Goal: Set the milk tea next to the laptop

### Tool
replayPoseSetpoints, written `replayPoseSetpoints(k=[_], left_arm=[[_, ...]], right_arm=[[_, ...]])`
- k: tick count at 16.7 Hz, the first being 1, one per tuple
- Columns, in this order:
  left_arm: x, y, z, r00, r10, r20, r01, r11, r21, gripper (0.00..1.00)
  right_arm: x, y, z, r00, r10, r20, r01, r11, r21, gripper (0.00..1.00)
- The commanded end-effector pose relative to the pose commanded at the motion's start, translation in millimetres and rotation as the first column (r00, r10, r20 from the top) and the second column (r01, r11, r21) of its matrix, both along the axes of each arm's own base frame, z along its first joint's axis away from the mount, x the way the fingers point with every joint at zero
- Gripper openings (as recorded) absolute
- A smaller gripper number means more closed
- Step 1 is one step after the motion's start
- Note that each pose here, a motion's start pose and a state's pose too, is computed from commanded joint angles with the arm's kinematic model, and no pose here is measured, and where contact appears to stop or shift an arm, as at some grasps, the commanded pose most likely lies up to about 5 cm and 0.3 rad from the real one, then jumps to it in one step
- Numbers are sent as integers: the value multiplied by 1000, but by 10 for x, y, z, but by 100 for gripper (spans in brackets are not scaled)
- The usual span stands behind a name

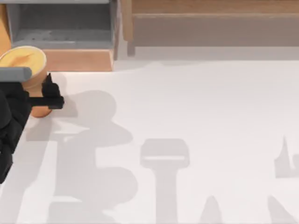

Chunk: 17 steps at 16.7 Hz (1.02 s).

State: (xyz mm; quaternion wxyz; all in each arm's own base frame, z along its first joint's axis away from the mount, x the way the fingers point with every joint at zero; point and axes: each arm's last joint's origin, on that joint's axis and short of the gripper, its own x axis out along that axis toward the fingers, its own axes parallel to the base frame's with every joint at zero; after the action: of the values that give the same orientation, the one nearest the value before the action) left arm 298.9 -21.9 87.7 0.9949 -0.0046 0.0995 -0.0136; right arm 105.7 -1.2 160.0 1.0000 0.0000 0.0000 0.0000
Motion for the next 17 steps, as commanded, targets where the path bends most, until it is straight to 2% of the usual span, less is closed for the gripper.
replayPoseSetpoints(k=[4,5,17], left_arm=[[0,0,0,1000,0,0,0,1000,0,2],[0,0,0,1000,0,0,0,1000,0,0],[-4,-3,70,1000,-1,-1,1,1000,2,0]], right_arm=[[0,0,0,1000,0,0,0,1000,0,100],[0,0,0,1000,0,0,0,1000,0,100],[0,0,0,1000,0,0,0,1000,0,100]])
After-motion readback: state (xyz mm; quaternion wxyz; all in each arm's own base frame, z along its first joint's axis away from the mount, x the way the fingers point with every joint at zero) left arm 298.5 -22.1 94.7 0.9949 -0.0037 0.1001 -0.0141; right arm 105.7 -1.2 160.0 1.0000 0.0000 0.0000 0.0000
